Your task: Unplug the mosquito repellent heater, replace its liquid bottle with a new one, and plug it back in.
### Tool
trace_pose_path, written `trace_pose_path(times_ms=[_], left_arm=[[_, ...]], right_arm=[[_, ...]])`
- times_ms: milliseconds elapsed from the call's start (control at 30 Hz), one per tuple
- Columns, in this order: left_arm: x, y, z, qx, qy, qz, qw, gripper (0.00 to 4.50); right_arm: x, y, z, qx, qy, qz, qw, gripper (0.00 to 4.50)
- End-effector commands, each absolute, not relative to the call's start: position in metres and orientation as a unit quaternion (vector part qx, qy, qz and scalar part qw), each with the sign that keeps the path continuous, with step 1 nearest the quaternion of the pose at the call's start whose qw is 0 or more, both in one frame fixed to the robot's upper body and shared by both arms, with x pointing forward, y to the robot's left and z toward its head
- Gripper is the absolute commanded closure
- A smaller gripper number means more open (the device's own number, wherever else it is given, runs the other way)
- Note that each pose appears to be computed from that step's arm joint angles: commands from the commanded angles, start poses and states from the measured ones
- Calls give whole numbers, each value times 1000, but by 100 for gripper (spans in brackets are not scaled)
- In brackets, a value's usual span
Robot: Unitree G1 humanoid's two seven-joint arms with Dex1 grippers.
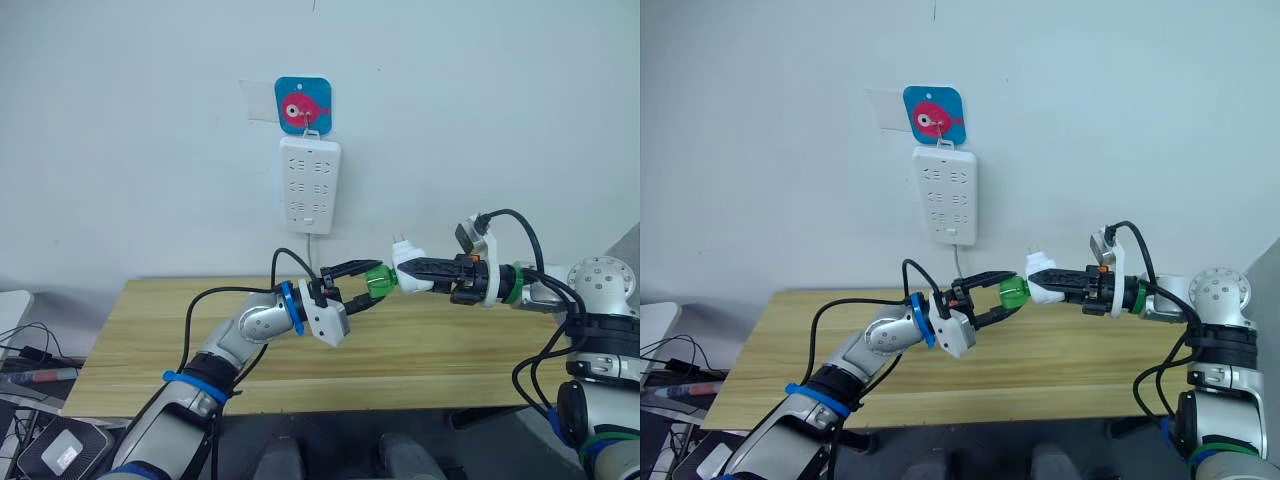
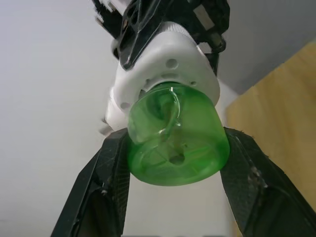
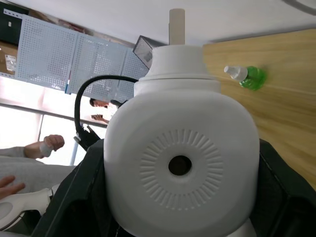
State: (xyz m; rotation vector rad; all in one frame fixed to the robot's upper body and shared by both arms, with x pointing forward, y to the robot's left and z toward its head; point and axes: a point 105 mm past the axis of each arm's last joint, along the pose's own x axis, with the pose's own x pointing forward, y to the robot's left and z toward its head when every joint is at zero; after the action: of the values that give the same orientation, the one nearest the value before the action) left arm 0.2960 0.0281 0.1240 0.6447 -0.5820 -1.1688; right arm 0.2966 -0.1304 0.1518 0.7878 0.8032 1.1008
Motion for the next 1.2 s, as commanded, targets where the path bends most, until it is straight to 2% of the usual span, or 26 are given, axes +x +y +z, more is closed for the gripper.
trace_pose_path(times_ms=[33,100,167,267,367,433,467,600,767,867,933,1000,1100,1200], left_arm=[[306,34,157,104,-149,-577,796,225],[304,38,155,-45,-18,-618,785,225],[299,40,151,-143,75,-639,752,225],[299,47,155,-271,159,-640,701,225],[305,51,157,-329,183,-626,683,225],[304,52,153,-345,197,-625,672,153],[303,51,152,-348,200,-627,667,134],[303,49,153,-358,203,-623,665,8],[309,55,154,-360,195,-605,683,4],[315,69,159,-323,169,-595,716,4],[315,78,164,-261,143,-597,745,4],[305,83,166,-152,111,-615,765,4],[288,85,164,-2,52,-635,771,4],[276,85,151,197,-50,-627,752,4]], right_arm=[[288,-126,162,335,356,526,696,151],[286,-124,166,328,352,537,693,151],[285,-123,167,327,350,542,690,151],[284,-120,165,324,354,545,688,151],[282,-120,164,324,355,547,686,151],[281,-120,163,324,356,548,684,151],[280,-120,163,324,357,549,683,151],[279,-120,162,327,357,549,681,151],[282,-121,162,333,354,545,683,151],[287,-124,161,341,352,533,690,151],[293,-128,160,348,348,520,699,151],[299,-132,160,358,342,506,706,151],[306,-137,161,369,336,494,712,151],[311,-138,163,373,332,488,716,151]])
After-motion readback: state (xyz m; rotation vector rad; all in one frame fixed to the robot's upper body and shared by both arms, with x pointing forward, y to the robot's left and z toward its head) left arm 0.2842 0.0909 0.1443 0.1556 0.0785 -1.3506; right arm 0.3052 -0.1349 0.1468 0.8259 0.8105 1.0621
